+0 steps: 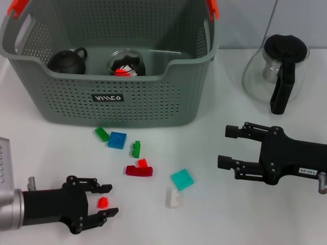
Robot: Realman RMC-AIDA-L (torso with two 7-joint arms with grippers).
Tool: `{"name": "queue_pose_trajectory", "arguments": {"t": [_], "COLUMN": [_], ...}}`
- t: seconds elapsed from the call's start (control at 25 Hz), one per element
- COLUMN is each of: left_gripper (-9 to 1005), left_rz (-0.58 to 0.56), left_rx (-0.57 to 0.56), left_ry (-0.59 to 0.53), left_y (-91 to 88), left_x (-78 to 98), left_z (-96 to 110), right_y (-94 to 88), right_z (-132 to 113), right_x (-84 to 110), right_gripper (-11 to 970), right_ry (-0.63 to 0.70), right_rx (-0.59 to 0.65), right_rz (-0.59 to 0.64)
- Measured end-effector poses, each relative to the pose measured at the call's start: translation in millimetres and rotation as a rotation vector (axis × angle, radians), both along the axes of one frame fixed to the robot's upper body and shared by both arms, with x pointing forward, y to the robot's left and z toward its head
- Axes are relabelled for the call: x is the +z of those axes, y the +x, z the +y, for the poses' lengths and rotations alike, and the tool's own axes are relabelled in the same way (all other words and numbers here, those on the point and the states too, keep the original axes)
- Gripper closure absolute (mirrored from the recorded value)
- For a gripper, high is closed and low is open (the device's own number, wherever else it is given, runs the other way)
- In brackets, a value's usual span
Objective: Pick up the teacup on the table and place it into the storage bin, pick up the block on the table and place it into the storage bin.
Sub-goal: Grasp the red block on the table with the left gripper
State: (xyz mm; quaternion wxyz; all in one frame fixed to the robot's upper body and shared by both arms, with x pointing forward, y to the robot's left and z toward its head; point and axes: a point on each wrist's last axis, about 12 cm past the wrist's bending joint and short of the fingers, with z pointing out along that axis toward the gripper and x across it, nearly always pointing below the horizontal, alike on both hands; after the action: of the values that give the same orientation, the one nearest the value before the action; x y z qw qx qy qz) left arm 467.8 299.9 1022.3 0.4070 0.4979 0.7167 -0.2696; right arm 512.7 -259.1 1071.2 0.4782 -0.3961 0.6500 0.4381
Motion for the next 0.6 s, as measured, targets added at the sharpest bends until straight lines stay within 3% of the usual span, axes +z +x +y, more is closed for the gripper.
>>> {"name": "queue_pose_trajectory", "arguments": {"t": [0.6], "left_gripper": [526], "left_rz": [0.012], "left_rx": [0.016], "left_ry": [0.035], "left_y": [-3.5], "left_x": [-3.9], "left_z": [6.0], "right_y": [-0.4], "right_z": [-0.3], "right_x": [-0.3], "right_gripper": [137], "right_ry": [0.000], "right_rx": [-0.001], "right_rz": [0.001]}}
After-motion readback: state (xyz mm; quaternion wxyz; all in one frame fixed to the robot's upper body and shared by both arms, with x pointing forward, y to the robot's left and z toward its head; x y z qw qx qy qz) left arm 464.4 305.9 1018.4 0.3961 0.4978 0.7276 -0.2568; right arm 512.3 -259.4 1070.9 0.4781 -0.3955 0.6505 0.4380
